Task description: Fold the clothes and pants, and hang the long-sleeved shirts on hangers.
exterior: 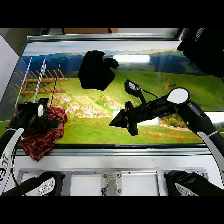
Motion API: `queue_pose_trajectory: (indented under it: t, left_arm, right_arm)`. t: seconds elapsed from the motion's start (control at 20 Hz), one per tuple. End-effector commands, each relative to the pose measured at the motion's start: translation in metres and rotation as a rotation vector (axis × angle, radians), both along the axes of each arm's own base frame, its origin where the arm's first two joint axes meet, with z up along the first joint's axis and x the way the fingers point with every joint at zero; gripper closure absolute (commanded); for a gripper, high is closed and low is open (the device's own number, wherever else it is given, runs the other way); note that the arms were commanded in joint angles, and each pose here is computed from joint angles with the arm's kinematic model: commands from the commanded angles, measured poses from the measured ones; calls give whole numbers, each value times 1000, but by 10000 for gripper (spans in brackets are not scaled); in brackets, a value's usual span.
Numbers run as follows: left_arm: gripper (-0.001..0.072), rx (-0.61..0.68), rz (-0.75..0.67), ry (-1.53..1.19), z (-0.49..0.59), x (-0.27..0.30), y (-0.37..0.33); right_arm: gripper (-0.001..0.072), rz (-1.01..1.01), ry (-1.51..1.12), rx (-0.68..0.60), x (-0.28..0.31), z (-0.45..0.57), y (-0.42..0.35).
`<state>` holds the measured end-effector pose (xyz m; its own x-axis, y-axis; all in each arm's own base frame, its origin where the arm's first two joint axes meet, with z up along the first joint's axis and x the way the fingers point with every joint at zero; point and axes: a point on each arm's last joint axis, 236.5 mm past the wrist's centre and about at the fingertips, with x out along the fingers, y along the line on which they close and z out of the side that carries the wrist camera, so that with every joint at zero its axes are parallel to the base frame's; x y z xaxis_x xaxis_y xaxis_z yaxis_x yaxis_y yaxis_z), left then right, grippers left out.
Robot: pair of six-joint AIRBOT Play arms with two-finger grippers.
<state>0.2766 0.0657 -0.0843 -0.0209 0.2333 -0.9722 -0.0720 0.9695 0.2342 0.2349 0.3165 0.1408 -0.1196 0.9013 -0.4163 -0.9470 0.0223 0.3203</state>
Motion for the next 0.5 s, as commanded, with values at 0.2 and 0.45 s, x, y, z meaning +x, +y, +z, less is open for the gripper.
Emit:
queue_pose_trajectory:
  t: [0.2,0.45]
  left_arm:
    - [694,-296,-251,-351,140,39,-154]
    - [694,-526,-602,-591,225,20,-302]
  right_arm:
    - [703,70,165,85,-30,26,4]
    - [705,-92,308,-96,-7,-6,-33]
